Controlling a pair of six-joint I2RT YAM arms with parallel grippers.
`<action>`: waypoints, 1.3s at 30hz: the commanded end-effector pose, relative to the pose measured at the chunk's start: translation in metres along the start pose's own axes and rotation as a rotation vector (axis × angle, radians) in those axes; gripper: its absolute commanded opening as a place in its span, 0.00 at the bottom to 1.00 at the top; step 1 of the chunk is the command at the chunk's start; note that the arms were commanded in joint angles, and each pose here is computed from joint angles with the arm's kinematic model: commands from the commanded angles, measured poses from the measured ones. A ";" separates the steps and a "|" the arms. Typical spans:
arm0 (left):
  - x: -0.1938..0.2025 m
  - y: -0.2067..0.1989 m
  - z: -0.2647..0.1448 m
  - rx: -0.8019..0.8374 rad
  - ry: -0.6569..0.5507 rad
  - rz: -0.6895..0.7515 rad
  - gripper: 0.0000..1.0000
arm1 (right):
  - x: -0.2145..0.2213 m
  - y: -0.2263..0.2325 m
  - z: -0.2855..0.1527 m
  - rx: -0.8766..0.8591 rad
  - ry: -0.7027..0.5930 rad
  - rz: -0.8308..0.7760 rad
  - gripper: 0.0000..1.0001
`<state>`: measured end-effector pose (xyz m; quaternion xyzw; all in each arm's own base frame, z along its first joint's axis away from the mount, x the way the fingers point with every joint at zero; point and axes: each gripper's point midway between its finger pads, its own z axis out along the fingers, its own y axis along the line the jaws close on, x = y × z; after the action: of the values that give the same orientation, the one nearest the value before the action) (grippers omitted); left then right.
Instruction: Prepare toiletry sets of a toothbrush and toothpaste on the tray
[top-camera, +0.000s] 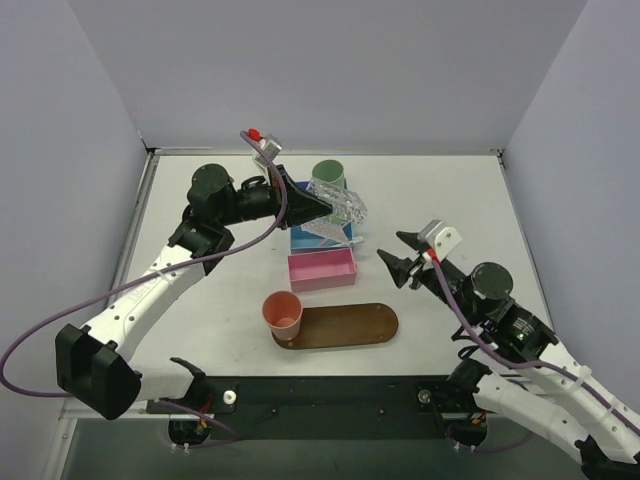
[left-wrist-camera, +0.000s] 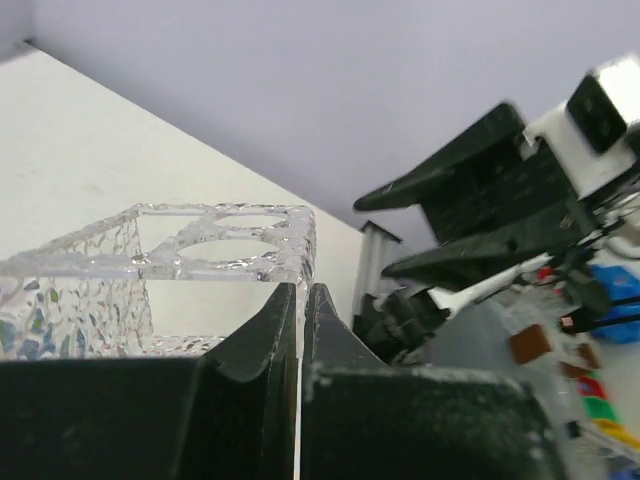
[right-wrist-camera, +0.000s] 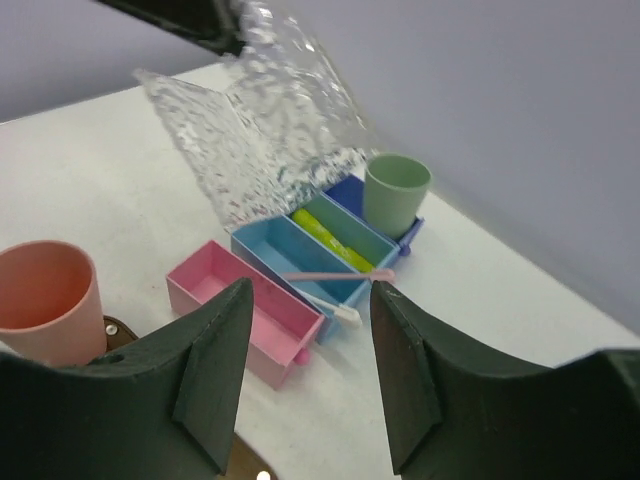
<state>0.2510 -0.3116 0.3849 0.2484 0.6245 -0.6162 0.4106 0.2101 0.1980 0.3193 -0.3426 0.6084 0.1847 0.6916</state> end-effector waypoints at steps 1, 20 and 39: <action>-0.009 0.003 -0.005 -0.068 -0.021 0.433 0.00 | -0.032 -0.044 -0.010 0.237 0.052 0.314 0.46; 0.070 -0.017 -0.021 -0.138 0.039 0.992 0.00 | -0.043 0.038 0.033 -0.221 0.548 0.931 0.26; 0.081 -0.026 -0.014 -0.098 0.035 0.976 0.00 | 0.007 0.045 0.047 -0.142 0.602 0.908 0.25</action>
<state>0.1885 -0.3155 0.3016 0.5141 0.5085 -0.3076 0.6185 0.2045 0.2596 0.2966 -0.1385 0.8640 0.3976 0.2761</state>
